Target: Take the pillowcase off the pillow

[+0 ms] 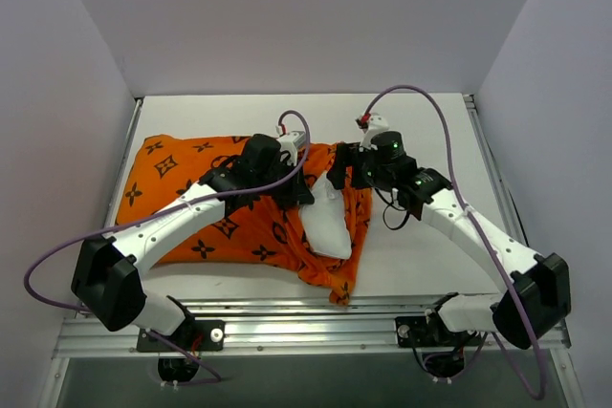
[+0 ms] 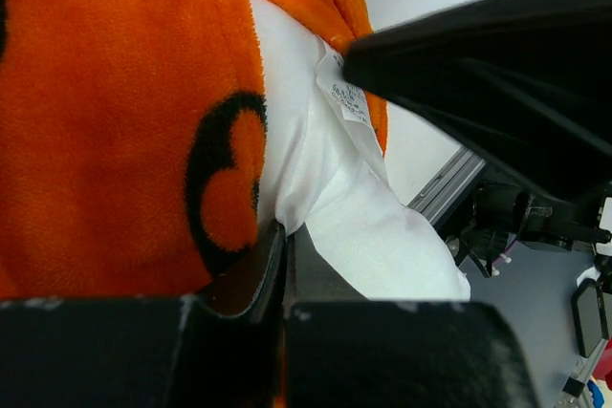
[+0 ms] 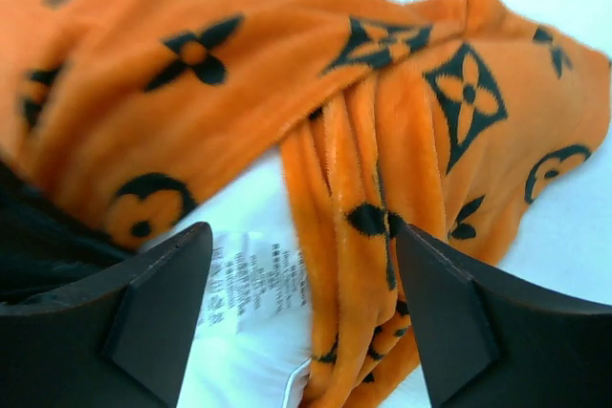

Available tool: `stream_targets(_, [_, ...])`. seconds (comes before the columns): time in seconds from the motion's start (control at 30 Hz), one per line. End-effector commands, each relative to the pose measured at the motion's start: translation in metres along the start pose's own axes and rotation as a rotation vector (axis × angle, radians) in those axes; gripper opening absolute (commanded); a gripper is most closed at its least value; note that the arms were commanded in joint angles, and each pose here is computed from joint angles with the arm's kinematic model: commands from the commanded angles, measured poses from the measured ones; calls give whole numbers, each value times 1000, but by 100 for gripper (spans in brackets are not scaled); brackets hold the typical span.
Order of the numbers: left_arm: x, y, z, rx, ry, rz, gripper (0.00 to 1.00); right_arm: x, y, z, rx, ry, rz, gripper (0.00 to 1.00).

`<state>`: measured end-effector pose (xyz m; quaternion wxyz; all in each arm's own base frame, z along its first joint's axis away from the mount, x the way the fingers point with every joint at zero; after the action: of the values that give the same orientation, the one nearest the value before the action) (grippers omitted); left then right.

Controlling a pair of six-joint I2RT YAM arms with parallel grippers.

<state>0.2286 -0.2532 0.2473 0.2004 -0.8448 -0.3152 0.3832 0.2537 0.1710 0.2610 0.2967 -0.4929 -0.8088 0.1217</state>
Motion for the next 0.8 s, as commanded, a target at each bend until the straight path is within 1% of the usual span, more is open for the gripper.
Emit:
stream_targets(0.0, [-5,-14,-8,-31,54,-29,2,-9,22,7,26,-34,76,71])
stream_targets(0.07, [-6,-18,-8,-36,57,-31,2,-15,30,13,41,-41,117,66])
stream_targets(0.1, [-6,-20,-8,-39,58,-34,2,-22,38,17,45,-44,160,58])
stream_targets(0.13, [-6,-22,-7,-37,60,-33,2,-26,42,21,56,-49,177,52])
stream_targets(0.17, [-9,-28,-8,-51,65,-27,2,-38,46,27,62,-40,230,45])
stream_targets(0.2, [-9,-32,-6,-50,65,-29,2,-49,53,33,71,-27,265,30])
stream_targets(0.23, [-9,-36,-6,-58,64,-35,2,-57,57,35,67,-9,280,23])
stream_targets(0.27, [-12,-47,-7,-80,70,-29,2,-77,59,34,62,31,325,17])
stream_targets(0.3, [-11,-52,-5,-75,66,-40,2,-90,63,41,75,53,354,5])
stream_targets(0.33, [-10,-59,-5,-87,66,-56,2,-101,63,43,70,74,395,0])
stream_targets(0.37, [-12,-75,-6,-124,72,-55,2,-113,65,45,69,102,427,0])
stream_targets(0.4, [-13,-83,-5,-137,76,-52,2,-133,63,44,54,148,474,0])
stream_targets(0.43, [-15,-93,-4,-165,83,-40,2,-142,64,44,52,181,486,0])
stream_targets(0.47, [-22,-114,-3,-223,107,-4,2,-151,65,44,53,217,496,0])
stream_targets(0.5, [-24,-121,-1,-253,126,29,2,-169,69,49,66,291,528,0])
stream_targets(0.53, [-28,-130,1,-283,147,64,2,-171,74,50,85,326,498,0])
stream_targets(0.57, [-36,-149,5,-338,172,117,2,-177,83,59,124,354,498,0])
stream_targets(0.6, [-37,-152,7,-369,186,146,2,-178,88,61,131,373,487,0])
stream_targets(0.63, [-43,-165,11,-413,200,186,2,-176,94,63,144,386,458,0])
stream_targets(0.67, [-44,-168,13,-426,207,214,2,-172,101,71,183,408,392,0])
stream_targets(0.7, [-43,-165,14,-446,211,234,2,-168,106,70,166,418,346,0])
stream_targets(0.77, [-43,-163,16,-466,201,262,2,-150,113,75,198,407,234,0])
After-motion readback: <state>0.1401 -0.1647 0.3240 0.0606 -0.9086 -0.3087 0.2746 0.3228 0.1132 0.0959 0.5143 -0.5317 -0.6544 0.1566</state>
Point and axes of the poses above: each gripper's point midway between its finger pads, its own y axis out along the fingers, its own x axis along the line the jaws close on, z = x × y, the point moved 9 cm from there along -y, back along the fingers, and after that the axes turned 2 degrees about y, right-handed, at the moved point
